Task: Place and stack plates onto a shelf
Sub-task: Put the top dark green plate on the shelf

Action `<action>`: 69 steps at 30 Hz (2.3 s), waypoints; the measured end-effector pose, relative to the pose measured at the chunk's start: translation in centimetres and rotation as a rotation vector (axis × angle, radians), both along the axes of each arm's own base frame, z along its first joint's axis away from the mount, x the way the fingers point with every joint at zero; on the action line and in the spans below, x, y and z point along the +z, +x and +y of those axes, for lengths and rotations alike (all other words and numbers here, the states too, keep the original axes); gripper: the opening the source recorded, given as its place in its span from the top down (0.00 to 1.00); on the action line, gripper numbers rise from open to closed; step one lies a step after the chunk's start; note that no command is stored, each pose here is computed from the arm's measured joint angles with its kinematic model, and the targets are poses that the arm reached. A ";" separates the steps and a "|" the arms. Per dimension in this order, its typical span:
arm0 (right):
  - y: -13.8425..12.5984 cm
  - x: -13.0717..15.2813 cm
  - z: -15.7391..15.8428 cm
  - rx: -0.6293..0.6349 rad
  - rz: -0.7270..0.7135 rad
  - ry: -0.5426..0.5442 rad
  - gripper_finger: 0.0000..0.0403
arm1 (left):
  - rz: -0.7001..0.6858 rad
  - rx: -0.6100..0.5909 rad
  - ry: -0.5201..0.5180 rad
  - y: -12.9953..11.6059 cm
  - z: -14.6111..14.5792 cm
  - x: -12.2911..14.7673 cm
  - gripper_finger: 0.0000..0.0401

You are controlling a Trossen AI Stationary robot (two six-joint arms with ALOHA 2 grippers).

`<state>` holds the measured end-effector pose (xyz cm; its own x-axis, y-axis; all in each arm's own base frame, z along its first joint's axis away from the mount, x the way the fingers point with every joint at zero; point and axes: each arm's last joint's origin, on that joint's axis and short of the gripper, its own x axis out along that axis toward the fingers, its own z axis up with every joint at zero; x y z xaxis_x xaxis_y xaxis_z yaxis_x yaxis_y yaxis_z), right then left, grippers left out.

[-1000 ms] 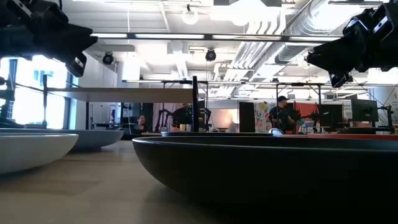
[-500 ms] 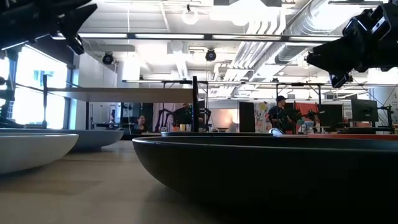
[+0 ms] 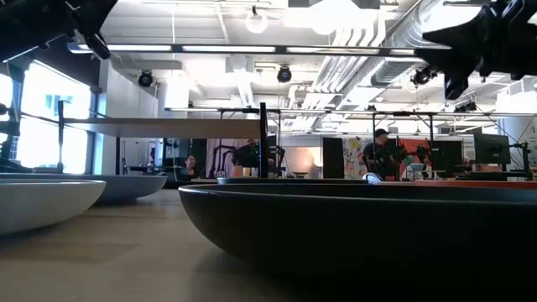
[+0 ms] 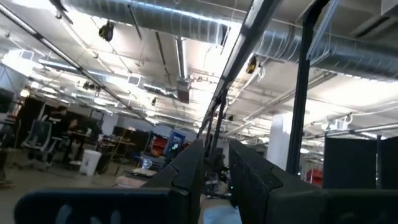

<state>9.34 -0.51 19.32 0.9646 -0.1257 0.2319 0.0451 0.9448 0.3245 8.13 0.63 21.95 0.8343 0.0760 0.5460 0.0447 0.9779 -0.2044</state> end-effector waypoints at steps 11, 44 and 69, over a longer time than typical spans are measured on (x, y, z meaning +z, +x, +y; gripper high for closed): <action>-1.2 2.8 -0.1 -0.084 -0.294 -0.072 0.69 | -0.066 -0.022 -0.219 -0.2 0.3 0.3 0.84; 2.6 15.8 -0.7 -0.267 0.319 -0.441 0.69 | 0.265 0.223 -0.195 2.4 1.0 6.5 0.84; 13.7 7.3 -6.8 -0.157 1.028 -0.330 0.69 | 0.391 0.080 -0.226 2.9 0.6 5.3 0.84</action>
